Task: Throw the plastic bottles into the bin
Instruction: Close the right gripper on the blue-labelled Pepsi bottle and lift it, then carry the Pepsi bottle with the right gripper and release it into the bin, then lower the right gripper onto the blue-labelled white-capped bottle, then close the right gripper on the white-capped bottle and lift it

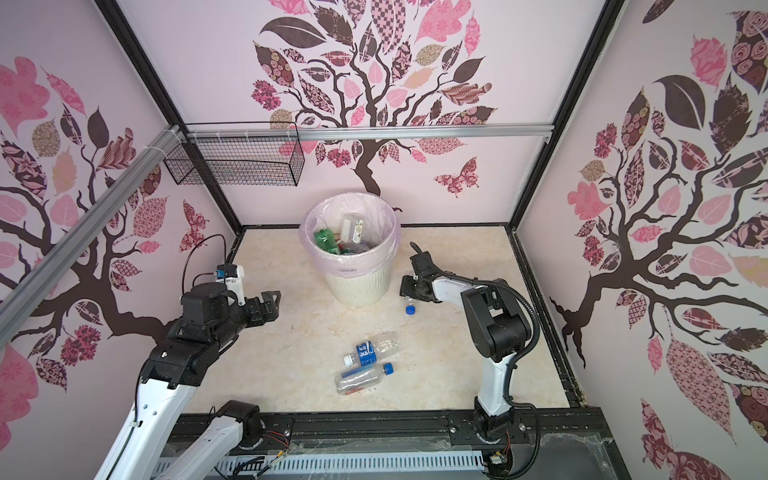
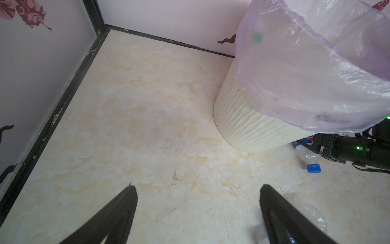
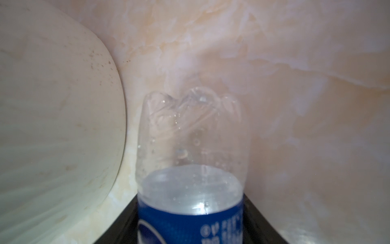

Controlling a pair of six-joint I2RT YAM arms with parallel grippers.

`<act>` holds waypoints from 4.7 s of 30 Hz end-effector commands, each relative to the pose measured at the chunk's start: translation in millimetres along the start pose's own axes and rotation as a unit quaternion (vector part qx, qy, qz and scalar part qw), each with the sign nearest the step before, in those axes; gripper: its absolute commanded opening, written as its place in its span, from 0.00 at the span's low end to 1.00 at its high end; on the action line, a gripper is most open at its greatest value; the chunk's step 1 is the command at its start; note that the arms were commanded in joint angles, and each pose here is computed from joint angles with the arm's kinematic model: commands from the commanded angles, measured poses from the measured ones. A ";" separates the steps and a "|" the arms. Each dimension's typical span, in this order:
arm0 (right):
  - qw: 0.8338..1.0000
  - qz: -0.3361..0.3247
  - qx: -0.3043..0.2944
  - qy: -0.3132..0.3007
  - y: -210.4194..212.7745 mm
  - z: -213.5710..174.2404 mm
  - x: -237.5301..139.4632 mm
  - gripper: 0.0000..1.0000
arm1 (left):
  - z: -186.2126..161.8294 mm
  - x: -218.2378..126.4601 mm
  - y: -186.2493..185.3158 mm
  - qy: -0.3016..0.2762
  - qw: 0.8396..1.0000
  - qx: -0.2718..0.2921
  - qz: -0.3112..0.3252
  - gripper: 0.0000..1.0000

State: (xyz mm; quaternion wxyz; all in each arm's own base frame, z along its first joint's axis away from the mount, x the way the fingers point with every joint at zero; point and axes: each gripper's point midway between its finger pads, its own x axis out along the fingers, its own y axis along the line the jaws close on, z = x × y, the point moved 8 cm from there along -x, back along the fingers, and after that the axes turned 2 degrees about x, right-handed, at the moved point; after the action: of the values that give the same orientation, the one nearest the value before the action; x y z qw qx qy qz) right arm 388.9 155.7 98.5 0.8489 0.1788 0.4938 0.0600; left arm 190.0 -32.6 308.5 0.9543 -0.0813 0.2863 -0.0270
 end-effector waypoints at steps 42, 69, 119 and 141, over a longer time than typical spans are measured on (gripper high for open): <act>0.877 0.297 -0.210 -0.312 140.4 99.2 -299.6 0.52 | 0.1 8.9 -5.0 -0.001 1.000 -0.011 -0.023 0.94; 0.915 0.218 -0.277 -0.198 129.2 45.6 -302.9 0.82 | -5.6 -3.2 -26.2 0.070 0.986 0.063 -0.136 0.93; 0.807 0.214 -0.536 0.128 85.2 -165.6 -100.7 0.81 | -6.5 5.4 -14.7 0.025 0.993 0.083 -0.081 0.94; 0.832 0.172 -0.518 0.097 89.7 -158.4 -72.9 0.73 | -6.4 10.0 -16.0 0.034 0.993 0.080 -0.084 0.94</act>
State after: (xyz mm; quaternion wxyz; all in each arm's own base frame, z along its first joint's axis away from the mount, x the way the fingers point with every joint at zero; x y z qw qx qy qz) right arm 215.3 251.2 121.5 0.7303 -0.2124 0.4362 0.4808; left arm 193.2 -49.2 302.3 0.9409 -0.0284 0.3124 -0.1277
